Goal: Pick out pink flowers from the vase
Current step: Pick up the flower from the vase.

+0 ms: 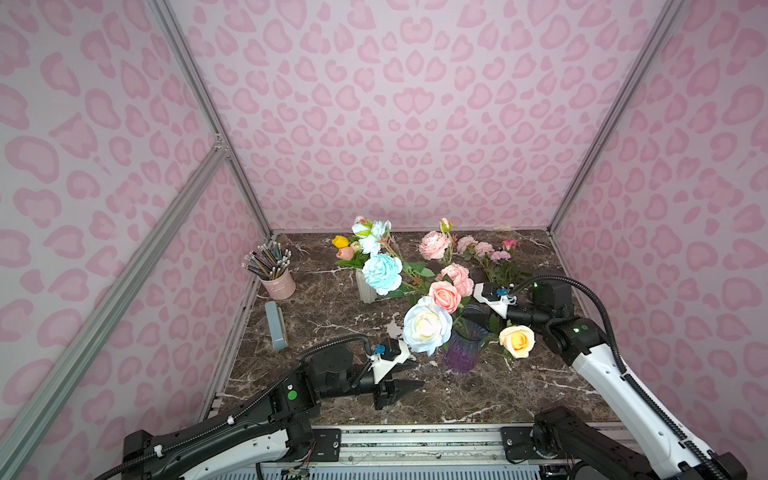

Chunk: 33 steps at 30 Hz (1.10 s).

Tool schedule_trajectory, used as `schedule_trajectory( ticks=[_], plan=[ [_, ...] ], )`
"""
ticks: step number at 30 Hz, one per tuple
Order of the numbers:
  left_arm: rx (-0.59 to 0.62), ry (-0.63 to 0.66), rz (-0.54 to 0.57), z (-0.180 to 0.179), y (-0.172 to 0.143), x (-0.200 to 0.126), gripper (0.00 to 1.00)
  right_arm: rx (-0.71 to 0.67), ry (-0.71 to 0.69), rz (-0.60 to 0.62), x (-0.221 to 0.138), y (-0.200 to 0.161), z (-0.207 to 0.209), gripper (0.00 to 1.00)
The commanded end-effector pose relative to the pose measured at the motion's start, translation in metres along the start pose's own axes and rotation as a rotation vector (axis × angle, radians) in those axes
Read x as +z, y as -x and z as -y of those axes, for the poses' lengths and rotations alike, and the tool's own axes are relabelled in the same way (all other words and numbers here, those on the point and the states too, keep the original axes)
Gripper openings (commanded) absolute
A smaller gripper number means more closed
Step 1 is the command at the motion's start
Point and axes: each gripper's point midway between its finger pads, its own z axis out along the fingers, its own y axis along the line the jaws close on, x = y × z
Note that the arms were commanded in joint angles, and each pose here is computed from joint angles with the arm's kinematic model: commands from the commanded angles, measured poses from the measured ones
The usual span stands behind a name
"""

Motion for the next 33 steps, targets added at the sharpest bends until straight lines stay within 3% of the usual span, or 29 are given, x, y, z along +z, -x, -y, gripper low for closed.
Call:
schedule_trajectory(
  ticks=[1, 8, 17, 24, 33],
  plan=[
    [0.015, -0.013, 0.017, 0.002, 0.005, 0.0, 0.46, -0.004, 0.005, 0.01, 0.003, -0.001, 0.0, 0.42],
    [0.016, -0.01, 0.018, 0.002, 0.005, -0.001, 0.46, 0.008, 0.024, 0.021, 0.009, -0.004, -0.002, 0.3],
    [0.018, -0.009, 0.019, 0.002, 0.005, -0.001, 0.46, -0.002, 0.024, 0.048, 0.005, 0.002, -0.007, 0.04],
    [0.014, -0.012, 0.015, 0.002, 0.004, 0.0, 0.46, -0.018, -0.011, 0.082, -0.005, 0.011, -0.008, 0.0],
    [0.012, 0.002, 0.017, -0.001, 0.003, -0.001, 0.46, -0.046, -0.162, 0.204, -0.038, 0.042, 0.014, 0.0]
  ],
)
